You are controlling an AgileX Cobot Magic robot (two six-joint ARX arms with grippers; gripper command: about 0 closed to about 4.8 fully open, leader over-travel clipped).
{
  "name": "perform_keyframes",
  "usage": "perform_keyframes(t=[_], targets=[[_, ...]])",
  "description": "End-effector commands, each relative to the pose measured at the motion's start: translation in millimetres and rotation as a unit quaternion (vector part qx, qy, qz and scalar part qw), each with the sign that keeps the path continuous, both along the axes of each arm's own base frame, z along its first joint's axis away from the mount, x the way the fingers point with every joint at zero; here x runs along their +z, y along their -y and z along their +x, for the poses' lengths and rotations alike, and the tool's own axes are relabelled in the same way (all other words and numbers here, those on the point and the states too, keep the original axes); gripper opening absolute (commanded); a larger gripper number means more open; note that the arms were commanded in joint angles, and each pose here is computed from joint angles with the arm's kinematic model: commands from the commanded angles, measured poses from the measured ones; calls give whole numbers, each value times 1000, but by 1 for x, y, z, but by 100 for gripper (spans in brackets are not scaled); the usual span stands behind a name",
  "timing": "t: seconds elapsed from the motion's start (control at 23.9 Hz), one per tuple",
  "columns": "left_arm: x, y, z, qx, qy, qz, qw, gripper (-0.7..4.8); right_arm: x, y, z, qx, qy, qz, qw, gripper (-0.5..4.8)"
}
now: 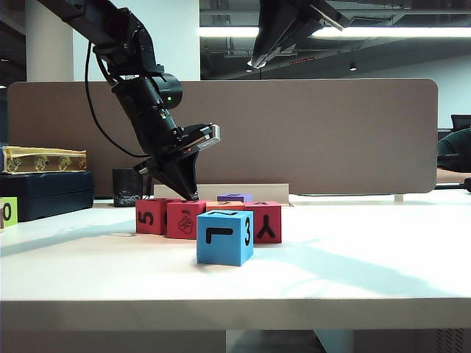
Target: Select the appropriate blocks from the scattered letter blocks on the table and arrange them in a row to spell out "2024".
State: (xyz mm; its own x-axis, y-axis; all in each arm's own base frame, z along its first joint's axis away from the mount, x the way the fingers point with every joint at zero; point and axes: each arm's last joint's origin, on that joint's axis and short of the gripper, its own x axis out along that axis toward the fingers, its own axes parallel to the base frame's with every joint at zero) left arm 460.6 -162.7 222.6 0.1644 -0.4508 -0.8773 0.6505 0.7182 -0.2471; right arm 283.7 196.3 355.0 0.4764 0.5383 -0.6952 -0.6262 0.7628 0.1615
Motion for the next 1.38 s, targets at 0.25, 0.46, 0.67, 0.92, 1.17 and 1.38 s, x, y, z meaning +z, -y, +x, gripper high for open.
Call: perform_keyframes(t=[0.25,0.46,0.67,0.92,1.17,1.38], targets=[[-3,-4,-4,18,-7,62,998,-6,3,0,0,0,10,5,1000,-3],[6,-5,-7,27,-9,61,998,-6,4,0,0,0,11,6,1000,-3],[20,-5,-13,25,1,57,998,-6,4,0,0,0,11,6,1000,-4],[22,-4,-17,17,-17,42,999,-6,4,-1,0,0,14,7,1000,-3],[23,-1,-13,17,9,40,999,-6,4,-1,0,0,14,8,1000,-3],[24,-2,-10,28,32,60,997,-6,4,-1,0,0,14,8,1000,-4]])
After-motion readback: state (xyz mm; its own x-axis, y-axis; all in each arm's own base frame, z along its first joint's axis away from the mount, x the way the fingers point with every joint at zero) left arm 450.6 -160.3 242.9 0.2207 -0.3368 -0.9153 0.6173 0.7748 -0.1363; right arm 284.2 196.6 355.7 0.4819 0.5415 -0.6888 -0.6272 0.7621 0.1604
